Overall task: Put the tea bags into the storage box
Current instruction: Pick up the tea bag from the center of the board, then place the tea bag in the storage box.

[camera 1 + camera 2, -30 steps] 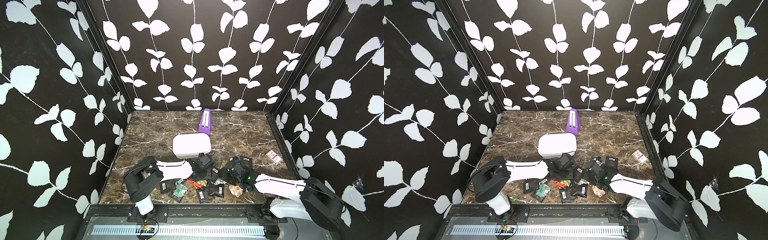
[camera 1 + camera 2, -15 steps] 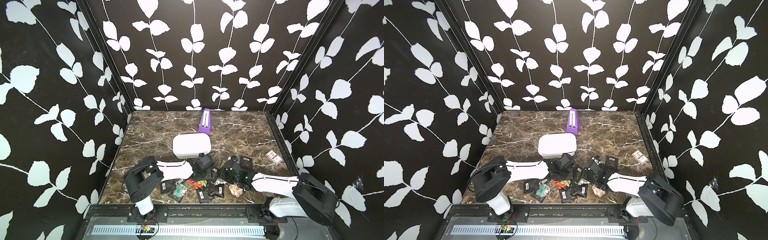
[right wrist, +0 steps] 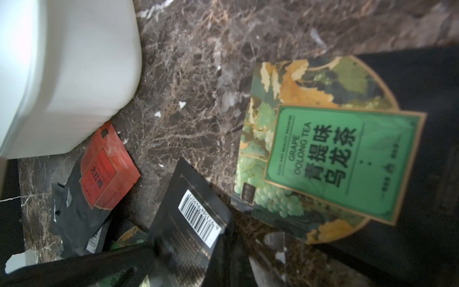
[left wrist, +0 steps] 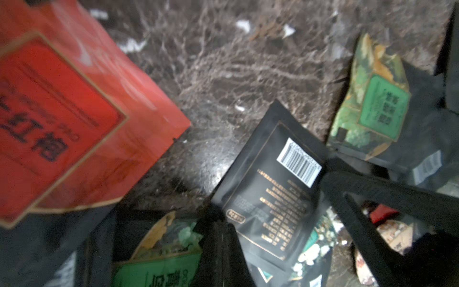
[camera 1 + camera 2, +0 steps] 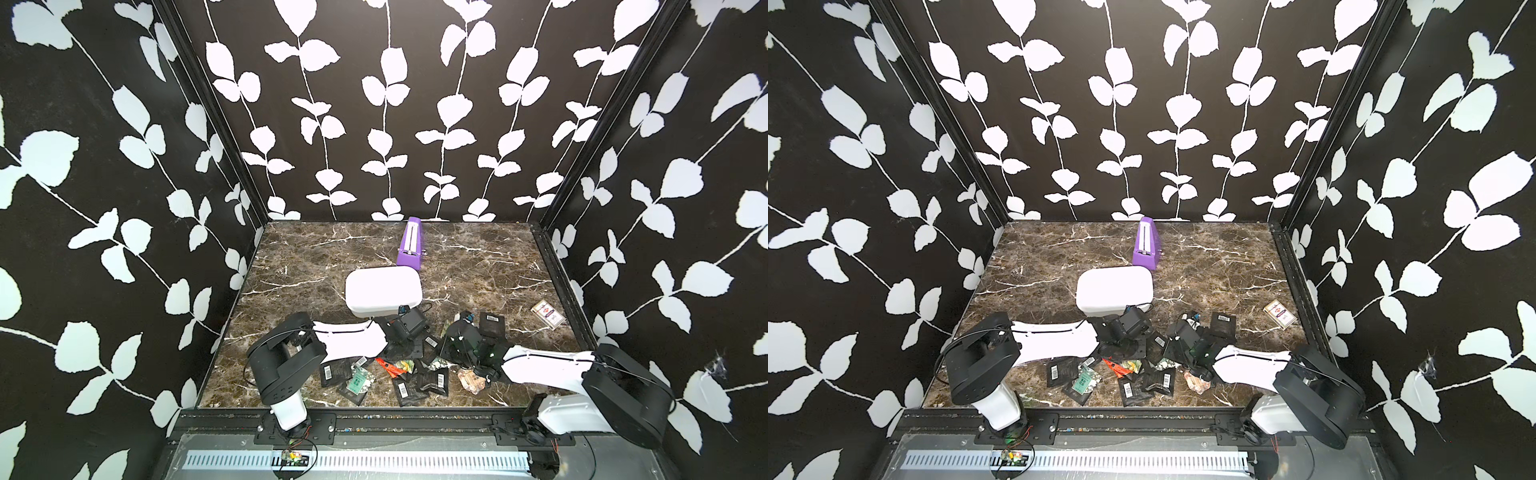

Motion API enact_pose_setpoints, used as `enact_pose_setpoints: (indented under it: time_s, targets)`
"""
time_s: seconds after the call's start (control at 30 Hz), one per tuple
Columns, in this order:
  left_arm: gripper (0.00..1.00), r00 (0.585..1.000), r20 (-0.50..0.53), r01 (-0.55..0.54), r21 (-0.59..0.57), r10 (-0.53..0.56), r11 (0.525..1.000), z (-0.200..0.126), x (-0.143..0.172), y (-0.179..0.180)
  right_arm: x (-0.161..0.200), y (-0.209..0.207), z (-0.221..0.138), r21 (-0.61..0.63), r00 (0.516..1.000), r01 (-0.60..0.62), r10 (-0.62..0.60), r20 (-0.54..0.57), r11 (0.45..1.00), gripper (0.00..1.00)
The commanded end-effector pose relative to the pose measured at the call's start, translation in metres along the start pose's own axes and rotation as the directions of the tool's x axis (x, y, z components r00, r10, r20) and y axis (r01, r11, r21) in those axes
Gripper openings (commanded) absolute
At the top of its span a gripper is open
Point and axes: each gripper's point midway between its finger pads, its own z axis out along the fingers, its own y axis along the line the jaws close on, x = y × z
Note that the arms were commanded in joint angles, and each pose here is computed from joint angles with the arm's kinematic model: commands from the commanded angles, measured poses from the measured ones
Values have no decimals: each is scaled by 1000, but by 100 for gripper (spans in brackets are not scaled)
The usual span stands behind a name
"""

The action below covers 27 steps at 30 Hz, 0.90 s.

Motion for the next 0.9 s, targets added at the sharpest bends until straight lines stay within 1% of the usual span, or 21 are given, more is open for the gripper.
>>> enact_pose_setpoints:
  time_s: [0.0,0.03,0.1,0.2,0.27,0.37,0.43,0.53,0.6,0.67,0.77,0.87]
  targets:
    - [0,994,81,-68,15,66,998,-34,-22,-18,-17,22,-13,-39,998,43,-41,52,998,0]
    - [0,992,101,-80,12,79,997,-41,-28,-21,-20,26,-17,-45,997,52,-49,61,998,0]
    - [6,985,141,-106,11,103,994,-57,-40,-28,-27,31,-27,-50,995,69,-65,80,996,0]
    - [11,973,193,-131,23,124,991,-80,-52,-36,-37,41,-44,-70,990,84,-76,115,994,0]
    - [14,964,232,-138,32,127,990,-94,-58,-38,-44,44,-56,-72,987,91,-81,137,993,0]
    - [19,946,297,-141,7,132,990,-118,-66,-30,-53,47,-76,-59,982,106,-95,165,993,0]
    - [25,932,335,-138,-15,135,990,-131,-69,-20,-60,51,-89,-57,977,119,-107,183,991,0]
    - [34,919,373,-111,-61,125,992,-144,-70,4,-71,61,-109,-59,969,140,-125,212,988,0]
    - [39,912,397,-73,-81,99,994,-150,-68,23,-81,73,-121,-61,962,169,-151,228,984,0]
    - [42,912,405,-25,-87,58,996,-149,-63,44,-91,89,-130,-65,954,201,-180,241,977,0]
    - [44,914,406,50,-59,-21,997,-144,-52,71,-104,118,-134,-77,943,248,-223,246,966,0]
    - [46,912,405,91,-34,-70,995,-141,-41,89,-115,151,-122,-88,935,294,-267,235,952,0]
